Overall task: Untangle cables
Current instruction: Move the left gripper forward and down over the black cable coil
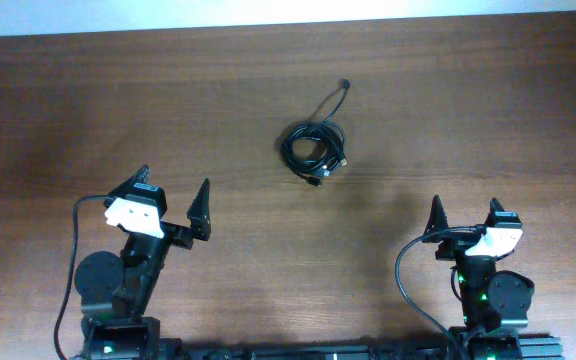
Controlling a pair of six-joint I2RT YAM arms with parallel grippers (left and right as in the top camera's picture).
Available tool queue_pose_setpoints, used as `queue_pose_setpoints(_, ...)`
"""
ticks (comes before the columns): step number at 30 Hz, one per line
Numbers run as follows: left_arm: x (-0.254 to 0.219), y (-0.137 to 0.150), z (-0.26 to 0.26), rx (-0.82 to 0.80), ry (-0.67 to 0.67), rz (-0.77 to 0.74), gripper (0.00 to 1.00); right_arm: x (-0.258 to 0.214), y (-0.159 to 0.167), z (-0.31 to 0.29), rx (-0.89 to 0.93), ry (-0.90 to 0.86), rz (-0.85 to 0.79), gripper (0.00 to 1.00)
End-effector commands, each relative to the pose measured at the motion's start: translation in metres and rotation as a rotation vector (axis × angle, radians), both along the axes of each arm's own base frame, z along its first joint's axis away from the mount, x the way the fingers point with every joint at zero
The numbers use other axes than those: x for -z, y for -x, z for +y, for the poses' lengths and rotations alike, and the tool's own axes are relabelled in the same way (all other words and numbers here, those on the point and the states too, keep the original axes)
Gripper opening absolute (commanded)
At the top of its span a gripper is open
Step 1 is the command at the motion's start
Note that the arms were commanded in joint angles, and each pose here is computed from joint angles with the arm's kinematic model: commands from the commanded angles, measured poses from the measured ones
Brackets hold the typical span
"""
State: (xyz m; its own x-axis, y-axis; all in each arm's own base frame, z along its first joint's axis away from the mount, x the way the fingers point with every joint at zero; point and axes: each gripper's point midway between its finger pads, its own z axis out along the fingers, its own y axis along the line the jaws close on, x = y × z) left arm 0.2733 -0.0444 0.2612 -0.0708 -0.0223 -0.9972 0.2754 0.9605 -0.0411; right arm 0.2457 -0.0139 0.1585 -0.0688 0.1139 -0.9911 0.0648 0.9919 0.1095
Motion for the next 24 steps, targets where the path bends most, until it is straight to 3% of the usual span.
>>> queue_pose_setpoints(1,-0.009,0.001,-0.001,0.009,0.010,-0.018,0.99,0.003,0.000,-0.003,0.016,-0.011,0.002,0.99)
queue_pose_setpoints(12,-0.031,-0.005,-0.001,0.010,0.010,-0.016,0.99,0.003,0.000,-0.003,0.016,-0.011,0.002,0.99)
queue_pose_setpoints(24,-0.021,-0.040,-0.009,0.061,0.032,0.295,0.99,0.003,0.000,-0.003,0.015,-0.011,0.002,0.99)
